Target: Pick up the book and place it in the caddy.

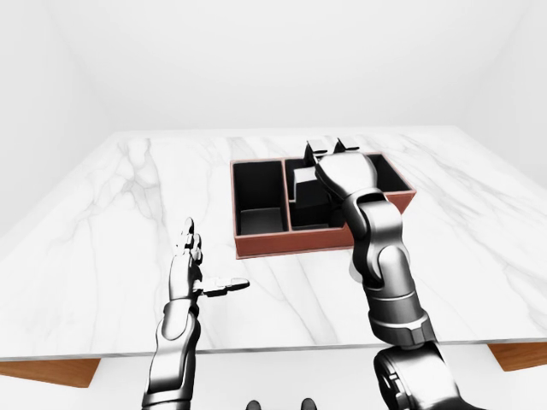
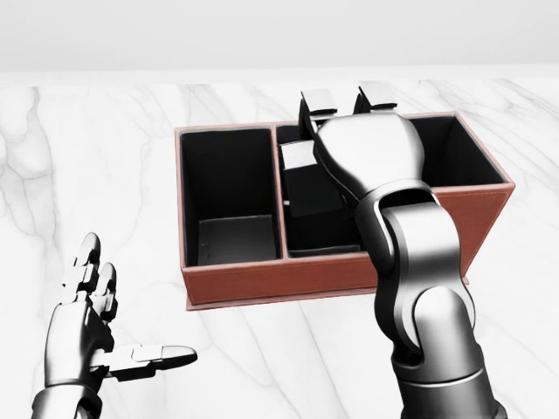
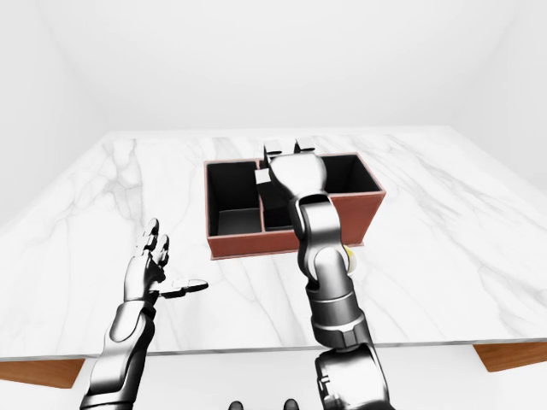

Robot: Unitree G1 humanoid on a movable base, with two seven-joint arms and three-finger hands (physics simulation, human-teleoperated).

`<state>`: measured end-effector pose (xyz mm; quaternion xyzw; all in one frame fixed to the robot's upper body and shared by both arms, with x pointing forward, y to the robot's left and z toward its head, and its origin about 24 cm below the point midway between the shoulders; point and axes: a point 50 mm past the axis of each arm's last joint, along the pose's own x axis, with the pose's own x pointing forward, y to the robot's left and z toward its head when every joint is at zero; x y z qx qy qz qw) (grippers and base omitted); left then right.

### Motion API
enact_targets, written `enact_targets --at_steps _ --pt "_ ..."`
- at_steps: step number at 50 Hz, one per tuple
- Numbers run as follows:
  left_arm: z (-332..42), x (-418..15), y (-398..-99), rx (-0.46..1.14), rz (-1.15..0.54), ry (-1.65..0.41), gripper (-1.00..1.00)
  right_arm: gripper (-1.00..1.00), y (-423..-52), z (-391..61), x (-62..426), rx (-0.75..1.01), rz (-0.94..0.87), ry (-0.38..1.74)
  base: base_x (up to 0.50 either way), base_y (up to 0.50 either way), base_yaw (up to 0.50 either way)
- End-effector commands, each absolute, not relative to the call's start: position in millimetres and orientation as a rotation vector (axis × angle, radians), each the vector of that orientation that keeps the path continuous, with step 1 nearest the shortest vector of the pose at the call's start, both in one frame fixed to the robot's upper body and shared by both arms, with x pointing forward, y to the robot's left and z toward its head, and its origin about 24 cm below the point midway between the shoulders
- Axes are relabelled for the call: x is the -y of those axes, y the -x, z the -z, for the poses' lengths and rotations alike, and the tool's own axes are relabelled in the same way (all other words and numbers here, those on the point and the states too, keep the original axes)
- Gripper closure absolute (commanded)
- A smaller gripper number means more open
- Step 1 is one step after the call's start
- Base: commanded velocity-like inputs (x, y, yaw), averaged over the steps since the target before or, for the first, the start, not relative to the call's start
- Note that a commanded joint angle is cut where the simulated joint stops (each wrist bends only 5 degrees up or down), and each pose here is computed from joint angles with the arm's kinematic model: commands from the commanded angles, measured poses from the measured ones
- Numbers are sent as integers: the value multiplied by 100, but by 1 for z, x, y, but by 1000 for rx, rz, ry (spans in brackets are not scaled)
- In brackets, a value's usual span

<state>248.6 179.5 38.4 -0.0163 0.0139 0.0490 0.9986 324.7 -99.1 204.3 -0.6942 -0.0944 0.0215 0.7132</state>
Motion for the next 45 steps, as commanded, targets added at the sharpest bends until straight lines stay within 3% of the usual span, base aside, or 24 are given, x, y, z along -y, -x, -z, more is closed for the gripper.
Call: enact_targets --at_steps 1,45 --pt "-38 -179 -250 -28 -98 33 -100 100 -325 -209 102 226 25 1580 0 0 0" --pt "-38 -180 -249 -27 -100 37 -100 100 -347 -188 102 236 9 1552 0 0 0"
